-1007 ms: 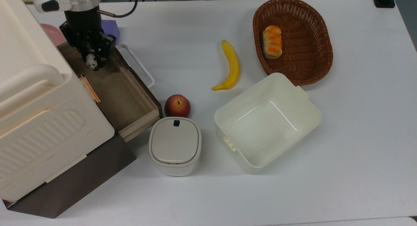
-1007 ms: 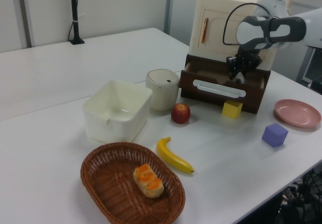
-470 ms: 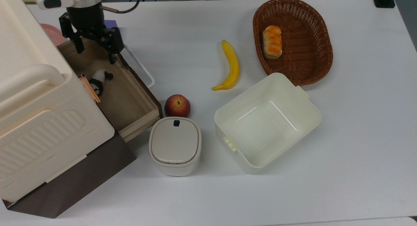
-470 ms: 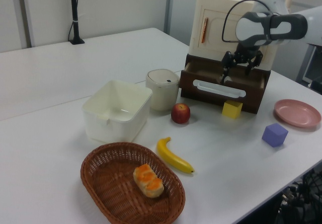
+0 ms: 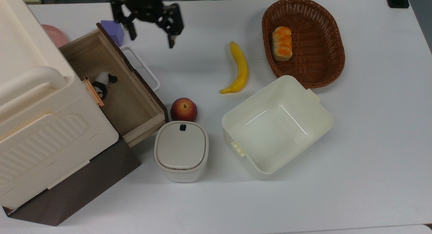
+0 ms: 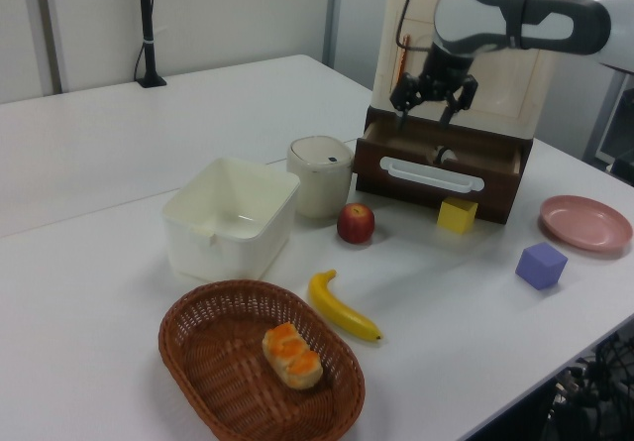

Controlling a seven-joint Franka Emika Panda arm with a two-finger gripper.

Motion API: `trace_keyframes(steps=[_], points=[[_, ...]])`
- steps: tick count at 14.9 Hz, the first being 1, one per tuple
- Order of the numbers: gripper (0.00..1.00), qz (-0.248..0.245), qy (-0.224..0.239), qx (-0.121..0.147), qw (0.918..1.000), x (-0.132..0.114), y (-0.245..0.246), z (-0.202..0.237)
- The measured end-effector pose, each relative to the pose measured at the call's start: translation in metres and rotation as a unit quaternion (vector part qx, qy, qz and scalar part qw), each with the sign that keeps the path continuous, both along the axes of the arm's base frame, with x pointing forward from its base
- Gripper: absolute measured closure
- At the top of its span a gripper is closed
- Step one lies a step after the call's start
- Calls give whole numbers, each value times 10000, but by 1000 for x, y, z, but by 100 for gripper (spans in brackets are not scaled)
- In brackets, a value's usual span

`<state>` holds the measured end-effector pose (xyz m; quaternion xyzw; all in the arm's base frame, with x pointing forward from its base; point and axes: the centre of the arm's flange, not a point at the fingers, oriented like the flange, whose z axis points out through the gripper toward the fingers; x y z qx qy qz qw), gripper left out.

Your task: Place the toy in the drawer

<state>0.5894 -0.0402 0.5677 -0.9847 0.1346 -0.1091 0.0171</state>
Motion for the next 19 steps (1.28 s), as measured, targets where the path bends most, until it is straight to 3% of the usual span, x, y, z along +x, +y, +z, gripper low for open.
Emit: trace_keyframes(steps=[4,7,19], points=[[0,300,366,52,9989,-13,46,31],[0,461,578,48,9973,-17,63,30],[0,717,1156,28,9907,-32,62,26]])
